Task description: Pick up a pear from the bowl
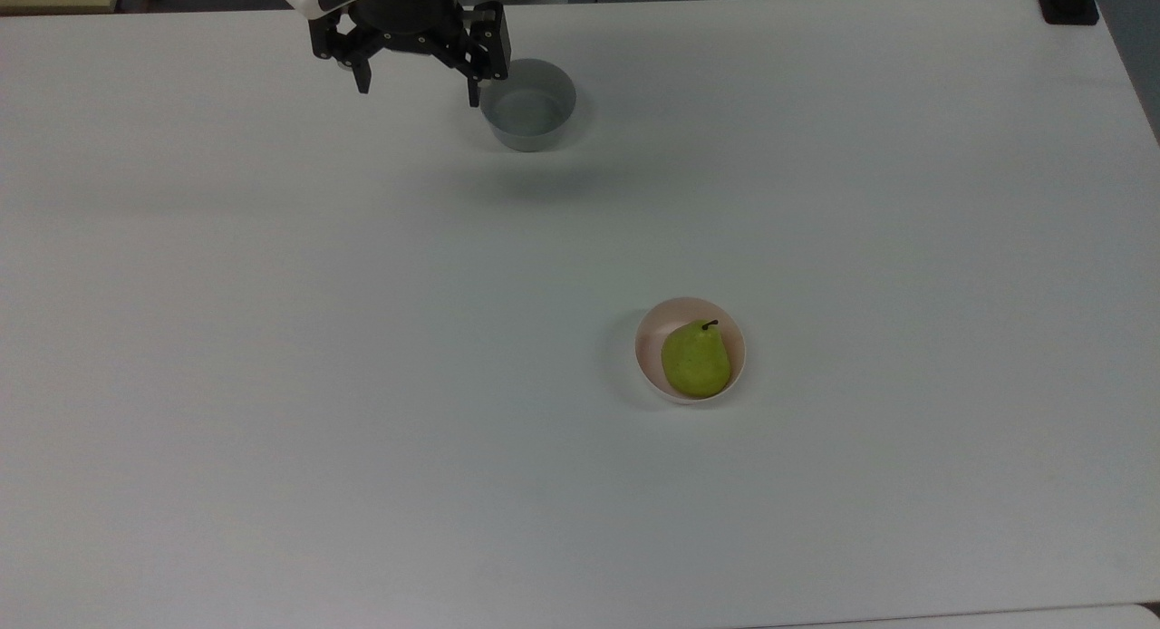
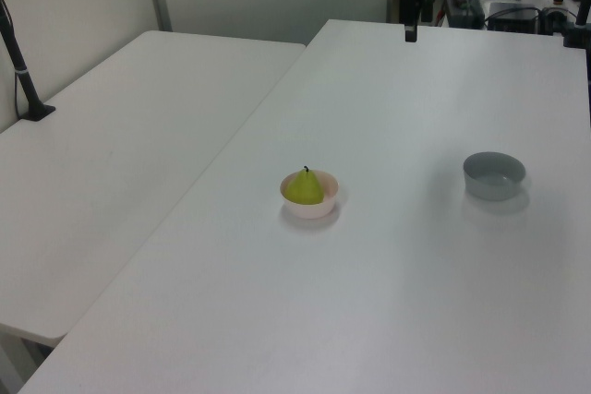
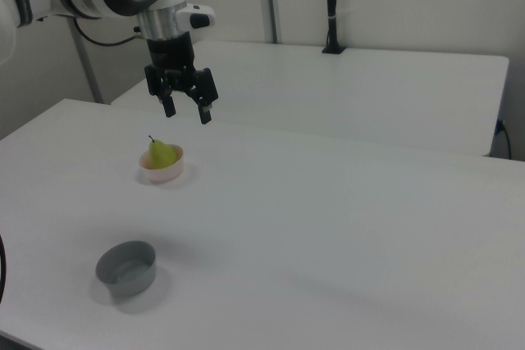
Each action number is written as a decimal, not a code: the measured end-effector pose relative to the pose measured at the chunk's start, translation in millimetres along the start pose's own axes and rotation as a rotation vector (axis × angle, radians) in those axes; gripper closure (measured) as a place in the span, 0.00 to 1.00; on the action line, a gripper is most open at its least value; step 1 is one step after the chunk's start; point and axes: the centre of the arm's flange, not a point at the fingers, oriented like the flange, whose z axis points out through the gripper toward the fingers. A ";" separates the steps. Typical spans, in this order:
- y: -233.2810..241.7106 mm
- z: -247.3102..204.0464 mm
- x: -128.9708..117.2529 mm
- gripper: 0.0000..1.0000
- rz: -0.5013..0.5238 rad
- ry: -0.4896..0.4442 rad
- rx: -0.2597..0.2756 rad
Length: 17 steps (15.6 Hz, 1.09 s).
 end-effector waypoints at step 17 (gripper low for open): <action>-9.0 -3.2 4.7 0.00 0.004 0.042 0.083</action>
